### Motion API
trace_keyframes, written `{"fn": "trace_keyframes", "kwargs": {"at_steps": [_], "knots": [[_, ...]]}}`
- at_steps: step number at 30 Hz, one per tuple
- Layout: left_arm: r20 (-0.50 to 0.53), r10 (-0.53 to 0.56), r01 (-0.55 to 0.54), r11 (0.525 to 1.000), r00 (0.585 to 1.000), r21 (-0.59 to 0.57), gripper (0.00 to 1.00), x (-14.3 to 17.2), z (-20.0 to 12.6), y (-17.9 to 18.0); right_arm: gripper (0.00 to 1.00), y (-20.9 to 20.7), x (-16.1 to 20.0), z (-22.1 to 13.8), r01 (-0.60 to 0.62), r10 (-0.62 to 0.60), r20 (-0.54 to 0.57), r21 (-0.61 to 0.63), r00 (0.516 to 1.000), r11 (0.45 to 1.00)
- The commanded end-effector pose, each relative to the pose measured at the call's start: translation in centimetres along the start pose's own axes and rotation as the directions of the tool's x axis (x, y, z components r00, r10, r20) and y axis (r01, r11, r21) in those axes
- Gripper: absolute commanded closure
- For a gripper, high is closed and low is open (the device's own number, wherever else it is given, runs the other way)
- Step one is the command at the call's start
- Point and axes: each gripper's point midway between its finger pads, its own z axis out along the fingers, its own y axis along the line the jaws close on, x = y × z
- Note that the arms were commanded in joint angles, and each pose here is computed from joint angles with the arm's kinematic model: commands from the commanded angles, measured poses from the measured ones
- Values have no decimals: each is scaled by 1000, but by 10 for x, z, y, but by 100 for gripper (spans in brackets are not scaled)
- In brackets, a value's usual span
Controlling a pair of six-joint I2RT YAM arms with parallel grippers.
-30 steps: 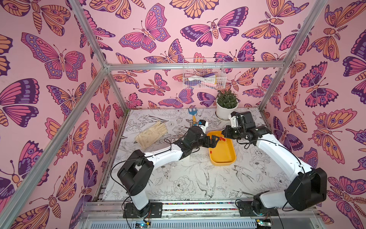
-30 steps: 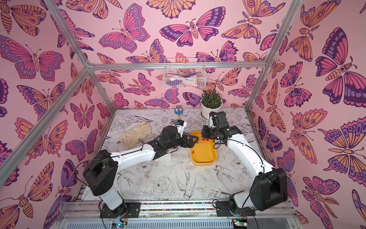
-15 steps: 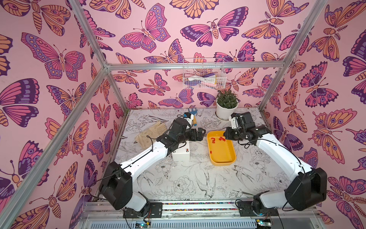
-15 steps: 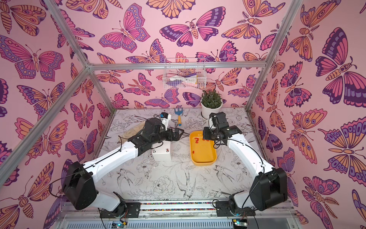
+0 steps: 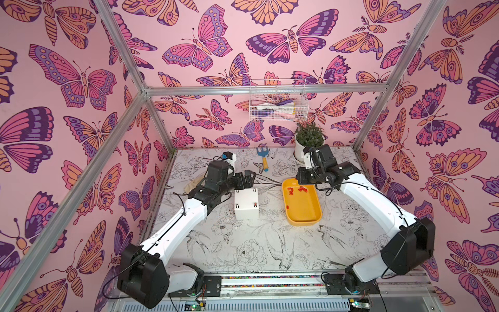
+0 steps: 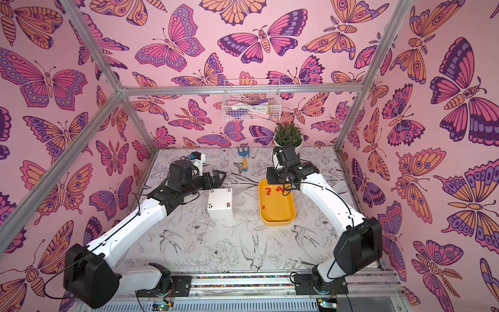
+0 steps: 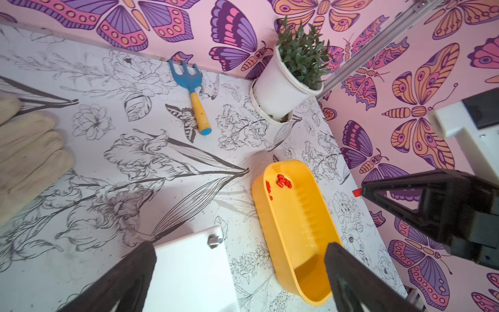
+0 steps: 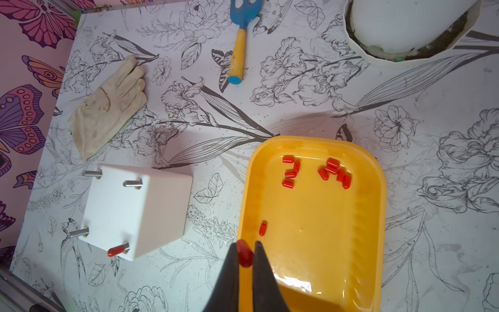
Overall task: Cover the protruding screws with screw protection sleeves
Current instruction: Pick up the screw protection sleeve from the storage box, then attach the screw protection sleeve to the screw.
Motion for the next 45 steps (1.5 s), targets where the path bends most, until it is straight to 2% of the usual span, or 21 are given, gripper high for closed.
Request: {"fn": "trace_keyframes", "kwargs": {"at_steps": [1, 2, 20, 30, 32, 45], "knots": [[-11, -12, 12, 1000, 1000, -4, 0, 5, -12, 11, 88, 14, -6, -5, 51, -51, 1, 8, 999, 999], [-10, -17, 17, 1000, 1000, -8, 0, 6, -13, 15, 88, 17, -4, 5, 59, -59, -23, 12, 998, 998], [-28, -75, 74, 997, 997, -25, 0, 15, -8, 46, 87, 94, -4, 42, 194, -199, -89, -60, 976, 979], [-20, -81, 81, 997, 996, -7, 0, 11, -5, 49, 87, 114, 5, 65, 219, -228, -127, -83, 965, 972], [-50, -93, 92, 996, 994, -19, 0, 18, 5, 56, 87, 117, 7, 71, 221, -231, -136, -87, 963, 971], [-63, -100, 99, 995, 993, -9, 0, 19, 11, 60, 87, 130, 10, 92, 226, -241, -158, -106, 958, 968]]}}
